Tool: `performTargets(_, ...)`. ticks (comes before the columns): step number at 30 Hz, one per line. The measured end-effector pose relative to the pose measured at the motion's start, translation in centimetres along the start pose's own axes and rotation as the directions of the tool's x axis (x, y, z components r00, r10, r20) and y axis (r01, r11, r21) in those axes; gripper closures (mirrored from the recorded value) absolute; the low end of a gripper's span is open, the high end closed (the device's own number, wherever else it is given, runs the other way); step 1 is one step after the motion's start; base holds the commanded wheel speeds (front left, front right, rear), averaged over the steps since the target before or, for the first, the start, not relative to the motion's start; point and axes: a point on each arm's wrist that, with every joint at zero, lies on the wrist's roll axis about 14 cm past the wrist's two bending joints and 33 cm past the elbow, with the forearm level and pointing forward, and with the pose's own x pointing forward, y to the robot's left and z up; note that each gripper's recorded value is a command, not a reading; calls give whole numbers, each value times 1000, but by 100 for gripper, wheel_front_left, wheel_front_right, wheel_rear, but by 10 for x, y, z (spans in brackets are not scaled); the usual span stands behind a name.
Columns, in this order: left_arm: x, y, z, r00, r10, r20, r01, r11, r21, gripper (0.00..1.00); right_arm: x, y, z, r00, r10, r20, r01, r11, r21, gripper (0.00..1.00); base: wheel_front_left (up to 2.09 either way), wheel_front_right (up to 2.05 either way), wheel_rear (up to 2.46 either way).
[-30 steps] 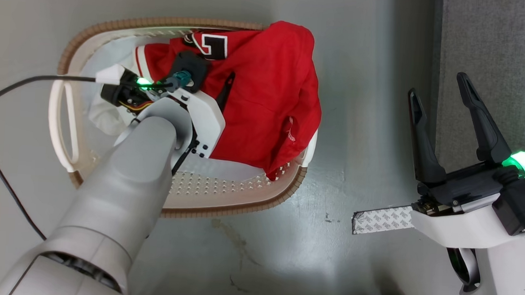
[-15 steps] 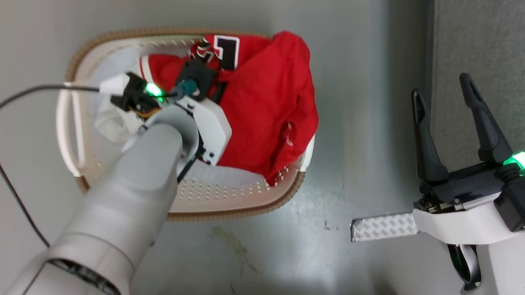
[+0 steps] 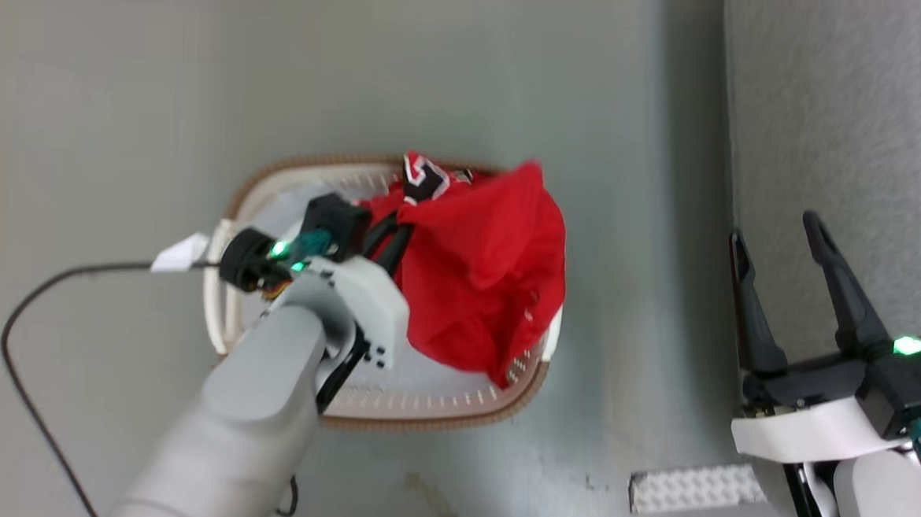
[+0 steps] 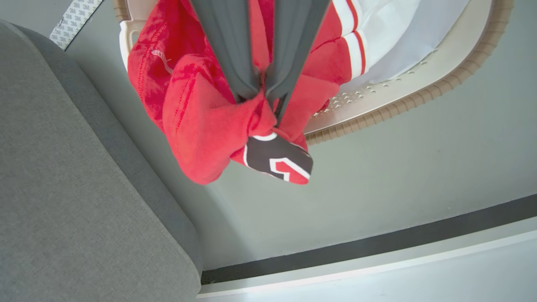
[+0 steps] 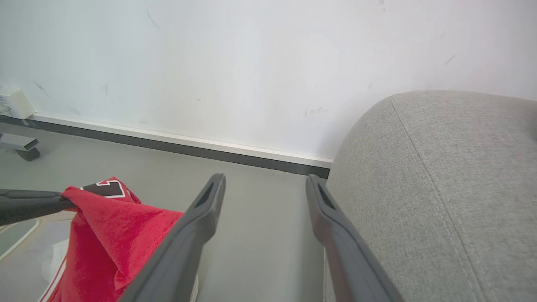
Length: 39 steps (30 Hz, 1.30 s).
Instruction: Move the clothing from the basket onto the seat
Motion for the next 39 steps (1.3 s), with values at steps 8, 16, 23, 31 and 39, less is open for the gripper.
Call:
performTargets(8, -52, 2, 60, 982, 56, 178, -53, 998, -20, 100, -27, 1, 31, 999, -25, 47, 25, 1000, 4, 0, 0, 0, 0)
performTargets(16, -119, 10, 118, 929, 158, 335, -157, 987, -31, 100, -51, 7, 60, 994, -35, 104, 34, 999, 16, 0, 0, 0, 0)
performTargets(23, -190, 13, 160, 845, 261, 467, -267, 962, -54, 100, -75, 6, 76, 988, -59, 140, 57, 998, 21, 0, 0, 0, 0)
performTargets(31, -266, 15, 171, 742, 381, 551, -380, 917, -122, 100, -100, 5, 88, 982, -77, 172, 75, 997, 14, 0, 0, 0, 0)
performTargets(39, -336, 23, 150, 645, 509, 570, -490, 848, -202, 100, -133, 0, 90, 977, -106, 185, 107, 994, 6, 0, 0, 0, 0)
